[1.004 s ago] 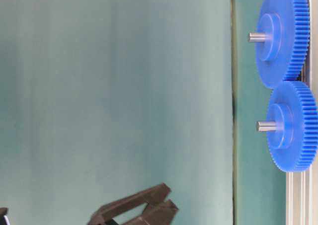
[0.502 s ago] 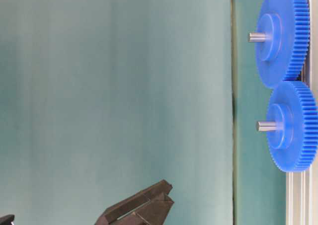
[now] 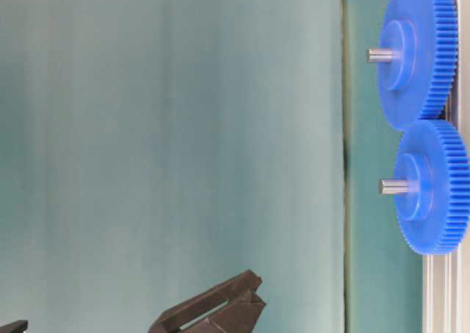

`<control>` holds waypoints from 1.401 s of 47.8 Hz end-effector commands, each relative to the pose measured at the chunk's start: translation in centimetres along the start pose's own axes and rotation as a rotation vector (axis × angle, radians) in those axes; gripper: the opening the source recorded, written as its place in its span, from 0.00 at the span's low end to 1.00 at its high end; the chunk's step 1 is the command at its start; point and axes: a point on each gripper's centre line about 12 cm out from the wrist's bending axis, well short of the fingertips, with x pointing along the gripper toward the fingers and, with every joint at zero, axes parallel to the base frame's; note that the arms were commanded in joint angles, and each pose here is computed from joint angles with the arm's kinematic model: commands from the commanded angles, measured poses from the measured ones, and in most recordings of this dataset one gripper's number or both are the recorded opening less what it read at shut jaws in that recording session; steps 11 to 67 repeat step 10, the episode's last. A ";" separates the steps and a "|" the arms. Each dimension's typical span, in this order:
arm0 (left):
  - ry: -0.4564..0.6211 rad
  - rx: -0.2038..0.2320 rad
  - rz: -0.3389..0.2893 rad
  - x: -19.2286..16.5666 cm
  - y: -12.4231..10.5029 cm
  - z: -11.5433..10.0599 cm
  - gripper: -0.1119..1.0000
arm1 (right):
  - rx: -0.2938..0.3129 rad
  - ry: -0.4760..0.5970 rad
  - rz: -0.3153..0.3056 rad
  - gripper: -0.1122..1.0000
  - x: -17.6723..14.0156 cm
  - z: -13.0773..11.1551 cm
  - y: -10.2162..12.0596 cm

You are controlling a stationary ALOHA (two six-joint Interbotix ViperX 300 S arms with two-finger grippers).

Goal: Find the location of the shaft and insert the small gear.

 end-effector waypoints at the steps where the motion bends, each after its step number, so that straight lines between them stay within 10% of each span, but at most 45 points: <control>1: -0.035 0.006 -0.005 -0.3 -0.2 1.0 0.79 | 0.002 -0.008 -0.001 0.29 0.0 0.3 0.0; 67: -0.033 0.008 -0.007 -0.3 -0.2 0.9 0.79 | 0.002 -0.006 -0.001 0.29 0.1 0.2 0.0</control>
